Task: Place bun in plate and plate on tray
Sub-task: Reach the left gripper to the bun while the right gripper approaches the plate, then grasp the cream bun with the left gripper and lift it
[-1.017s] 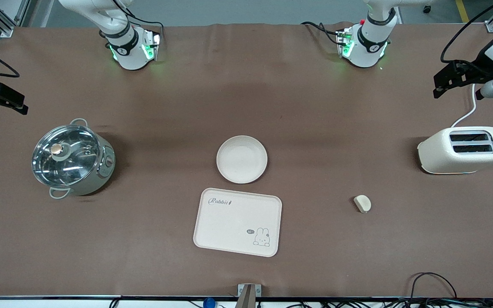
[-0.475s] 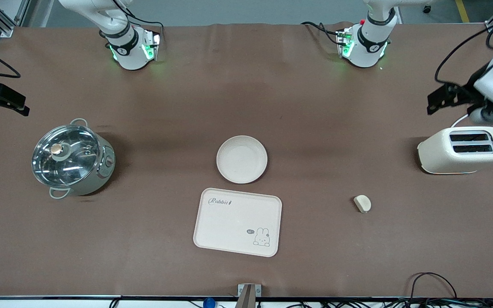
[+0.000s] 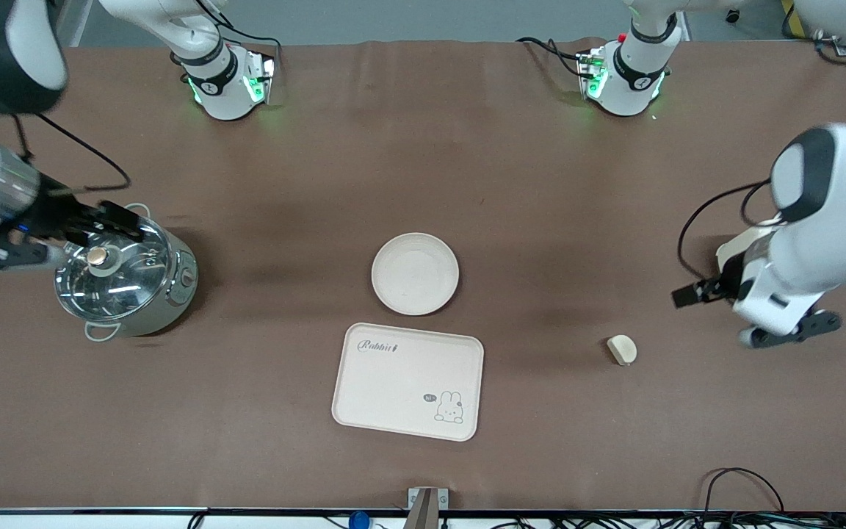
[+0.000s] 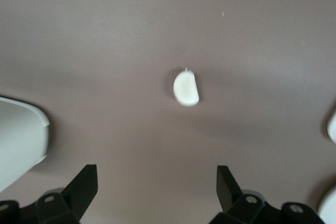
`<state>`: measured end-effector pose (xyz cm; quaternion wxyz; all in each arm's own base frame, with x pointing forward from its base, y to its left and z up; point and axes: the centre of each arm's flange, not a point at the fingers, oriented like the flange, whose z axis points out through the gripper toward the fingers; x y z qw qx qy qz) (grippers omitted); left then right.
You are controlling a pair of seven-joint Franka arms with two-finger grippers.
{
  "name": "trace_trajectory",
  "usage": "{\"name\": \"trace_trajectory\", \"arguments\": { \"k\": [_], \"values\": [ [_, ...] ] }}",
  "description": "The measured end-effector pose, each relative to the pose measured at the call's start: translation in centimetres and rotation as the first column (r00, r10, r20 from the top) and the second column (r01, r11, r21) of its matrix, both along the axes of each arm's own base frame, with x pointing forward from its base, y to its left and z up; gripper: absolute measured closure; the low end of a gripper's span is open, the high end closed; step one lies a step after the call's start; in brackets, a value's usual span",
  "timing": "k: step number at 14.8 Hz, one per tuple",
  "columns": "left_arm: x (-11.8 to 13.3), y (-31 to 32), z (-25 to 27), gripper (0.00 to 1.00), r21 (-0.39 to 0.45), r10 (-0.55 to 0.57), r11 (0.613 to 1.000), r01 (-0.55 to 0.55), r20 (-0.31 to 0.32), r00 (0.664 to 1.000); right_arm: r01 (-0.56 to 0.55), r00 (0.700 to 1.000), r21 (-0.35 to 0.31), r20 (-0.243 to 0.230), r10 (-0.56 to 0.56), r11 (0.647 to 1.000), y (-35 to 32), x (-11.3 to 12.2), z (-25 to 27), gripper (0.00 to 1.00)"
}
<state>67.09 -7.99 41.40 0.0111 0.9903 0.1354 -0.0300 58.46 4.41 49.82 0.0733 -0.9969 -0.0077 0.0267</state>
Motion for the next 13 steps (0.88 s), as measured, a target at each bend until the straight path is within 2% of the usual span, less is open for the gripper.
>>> {"name": "trace_trajectory", "arguments": {
  "k": [3, 8, 10, 12, 13],
  "values": [
    [1.8, -0.6, -7.9, 0.00, -0.012, 0.076, 0.997, -0.076, -0.002, 0.997, 0.017, 1.000, 0.064, 0.002, -0.017, 0.998, 3.3, -0.8, -7.7, 0.00],
    [2.5, -2.0, -17.7, 0.00, -0.021, 0.153, 0.988, -0.154, -0.018, 0.988, 0.051, 0.999, 0.185, -0.008, -0.051, 0.981, 12.7, -5.6, -17.4, 0.00],
    [2.4, -2.1, -20.4, 0.00, -0.023, 0.156, 0.987, -0.157, -0.029, 0.987, 0.077, 0.997, 0.206, -0.009, -0.077, 0.975, 16.9, -7.3, -20.3, 0.00],
    [2.4, -2.2, -22.0, 0.02, -0.025, 0.159, 0.987, -0.159, -0.030, 0.987, 0.085, 0.996, 0.204, 0.011, -0.089, 0.975, 21.0, -8.6, -23.1, 0.00],
    [2.4, -2.2, -22.5, 0.07, -0.027, 0.160, 0.987, -0.161, -0.027, 0.987, 0.095, 0.995, 0.203, 0.014, -0.100, 0.975, 22.6, -9.2, -24.4, 0.00]
  ]
}}
